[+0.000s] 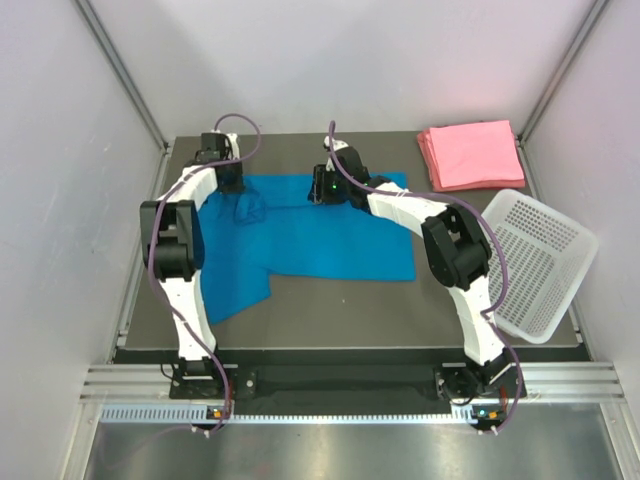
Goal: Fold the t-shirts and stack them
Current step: Fold the tshirt
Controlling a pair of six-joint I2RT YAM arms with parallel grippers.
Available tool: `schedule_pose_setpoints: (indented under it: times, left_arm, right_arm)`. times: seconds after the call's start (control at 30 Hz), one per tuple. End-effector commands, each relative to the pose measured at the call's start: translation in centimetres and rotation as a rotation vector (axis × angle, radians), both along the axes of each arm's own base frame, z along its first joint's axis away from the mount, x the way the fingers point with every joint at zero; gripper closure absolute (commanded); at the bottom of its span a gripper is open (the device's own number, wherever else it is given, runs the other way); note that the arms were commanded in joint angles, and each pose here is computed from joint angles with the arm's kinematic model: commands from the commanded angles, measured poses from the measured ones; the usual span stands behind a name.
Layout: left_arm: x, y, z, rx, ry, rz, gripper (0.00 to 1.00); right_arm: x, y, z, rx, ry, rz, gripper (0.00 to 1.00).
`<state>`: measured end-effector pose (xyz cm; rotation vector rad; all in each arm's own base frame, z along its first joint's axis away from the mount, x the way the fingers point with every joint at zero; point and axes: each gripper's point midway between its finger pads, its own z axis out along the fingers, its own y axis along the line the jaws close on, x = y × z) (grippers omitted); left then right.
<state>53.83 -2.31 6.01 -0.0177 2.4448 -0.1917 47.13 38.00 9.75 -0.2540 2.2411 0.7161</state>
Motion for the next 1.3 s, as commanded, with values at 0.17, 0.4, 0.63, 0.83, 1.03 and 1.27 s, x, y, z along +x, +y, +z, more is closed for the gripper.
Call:
schedule_pose_setpoints:
  times: [0.17, 0.4, 0.63, 0.83, 1.03, 1.27]
  left_arm:
    - [-1.6, 5.3, 4.9, 0.015, -0.091, 0.301, 1.00]
    - [-4.7, 7.8, 3.7, -0.003, -0.020, 0.469, 1.00]
    - [-8.4, 9.1, 1.7, 0.025, 0.073, 0.593, 1.00]
    - [-10.4, 10.2, 2.9, -0.063, 0.061, 0.689, 0.84]
    - [-10.3, 12.0, 5.9, -0.195, -0.008, 0.709, 0.68]
    - [-5.5, 8.5, 7.2, -0.370, -0.090, 0.385, 0.56]
  right_arm:
    - [0.8, 0.2, 2.7, 0.069, -0.050, -0.013, 0.56]
    - [0.3, 0.0, 2.4, 0.065, -0.038, -0.004, 0.56]
    - [-0.2, 0.0, 2.1, 0.069, -0.024, 0.003, 0.55]
    - [-0.8, 0.9, 2.1, 0.077, -0.015, 0.022, 0.55]
    - [-1.9, 3.9, 2.3, 0.163, 0.077, -0.032, 0.55]
    - [-2.7, 8.5, 0.2, 0.323, 0.281, -0.182, 0.56]
